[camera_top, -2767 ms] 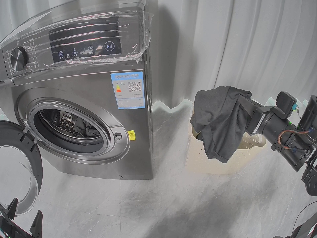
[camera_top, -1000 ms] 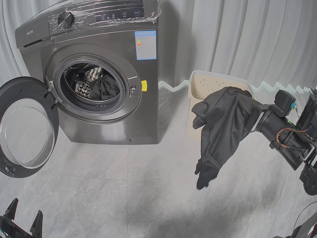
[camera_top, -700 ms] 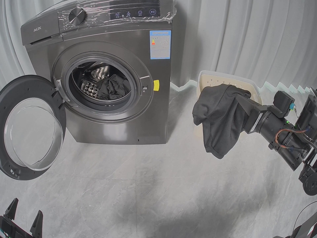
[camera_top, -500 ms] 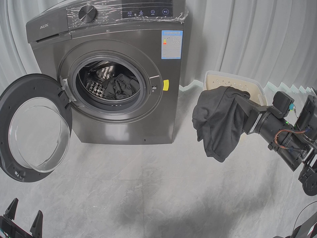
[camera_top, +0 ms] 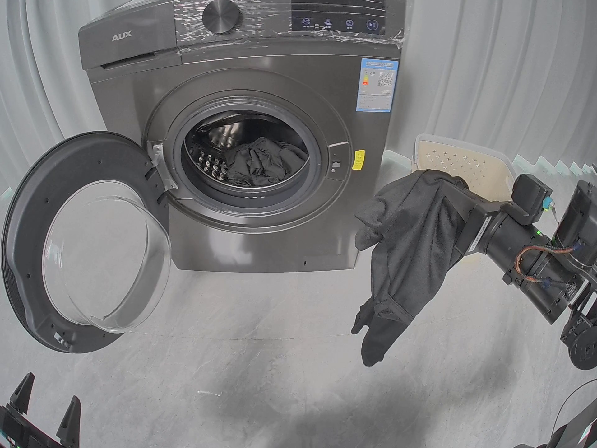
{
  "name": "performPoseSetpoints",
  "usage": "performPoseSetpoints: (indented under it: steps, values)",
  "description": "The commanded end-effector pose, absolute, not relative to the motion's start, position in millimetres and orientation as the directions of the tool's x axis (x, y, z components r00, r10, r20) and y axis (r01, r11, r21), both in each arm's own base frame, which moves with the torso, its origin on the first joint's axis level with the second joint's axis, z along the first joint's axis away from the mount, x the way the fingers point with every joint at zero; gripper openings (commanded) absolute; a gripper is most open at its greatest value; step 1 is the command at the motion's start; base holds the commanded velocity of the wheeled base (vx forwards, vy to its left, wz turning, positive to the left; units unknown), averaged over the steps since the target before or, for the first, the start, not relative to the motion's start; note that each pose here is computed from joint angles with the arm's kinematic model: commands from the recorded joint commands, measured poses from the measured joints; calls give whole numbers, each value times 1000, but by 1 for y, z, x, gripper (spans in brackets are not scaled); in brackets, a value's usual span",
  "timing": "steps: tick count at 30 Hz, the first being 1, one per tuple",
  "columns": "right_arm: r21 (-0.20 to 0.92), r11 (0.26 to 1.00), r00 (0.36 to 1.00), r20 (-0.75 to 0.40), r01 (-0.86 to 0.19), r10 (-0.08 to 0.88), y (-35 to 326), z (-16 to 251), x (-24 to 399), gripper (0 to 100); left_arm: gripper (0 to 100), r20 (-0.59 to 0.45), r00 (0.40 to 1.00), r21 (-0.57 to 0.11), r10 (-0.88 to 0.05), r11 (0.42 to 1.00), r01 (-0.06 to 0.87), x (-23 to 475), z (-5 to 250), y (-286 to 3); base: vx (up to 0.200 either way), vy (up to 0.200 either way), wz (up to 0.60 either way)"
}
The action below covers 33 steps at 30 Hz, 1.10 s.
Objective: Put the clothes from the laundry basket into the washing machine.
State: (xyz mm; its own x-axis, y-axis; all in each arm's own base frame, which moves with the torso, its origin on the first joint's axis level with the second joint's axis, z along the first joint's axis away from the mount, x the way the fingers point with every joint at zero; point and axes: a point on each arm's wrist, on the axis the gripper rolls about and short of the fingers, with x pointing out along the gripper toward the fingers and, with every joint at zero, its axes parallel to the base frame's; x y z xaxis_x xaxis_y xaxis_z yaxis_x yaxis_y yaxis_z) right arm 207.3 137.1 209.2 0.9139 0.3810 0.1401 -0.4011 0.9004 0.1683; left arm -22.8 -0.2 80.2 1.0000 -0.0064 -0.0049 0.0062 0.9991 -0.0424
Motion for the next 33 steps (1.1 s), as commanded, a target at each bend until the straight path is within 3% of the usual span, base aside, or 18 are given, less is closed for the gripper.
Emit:
performPoseSetpoints:
  steps: [1, 23, 29, 33]
  values:
    - [168, 900, 914, 138, -402, 383, 138, 208, 208, 0, 100, -5, 1000, -43, -6, 999, 6, -23, 75, 0, 0, 200, 0]
    - [164, 897, 912, 111, -410, 396, 141, 201, 207, 0, 100, -5, 1000, -43, -5, 999, 4, -23, 75, 0, 0, 9, 0]
    - [163, 898, 912, 99, -410, 398, 141, 198, 207, 0, 100, -5, 1000, -43, -5, 999, 4, -23, 75, 0, 200, 0, 0]
    - [163, 897, 911, 97, -411, 400, 142, 198, 207, 0, 100, -5, 1000, -43, -6, 999, 6, -23, 75, 0, 0, 0, 0]
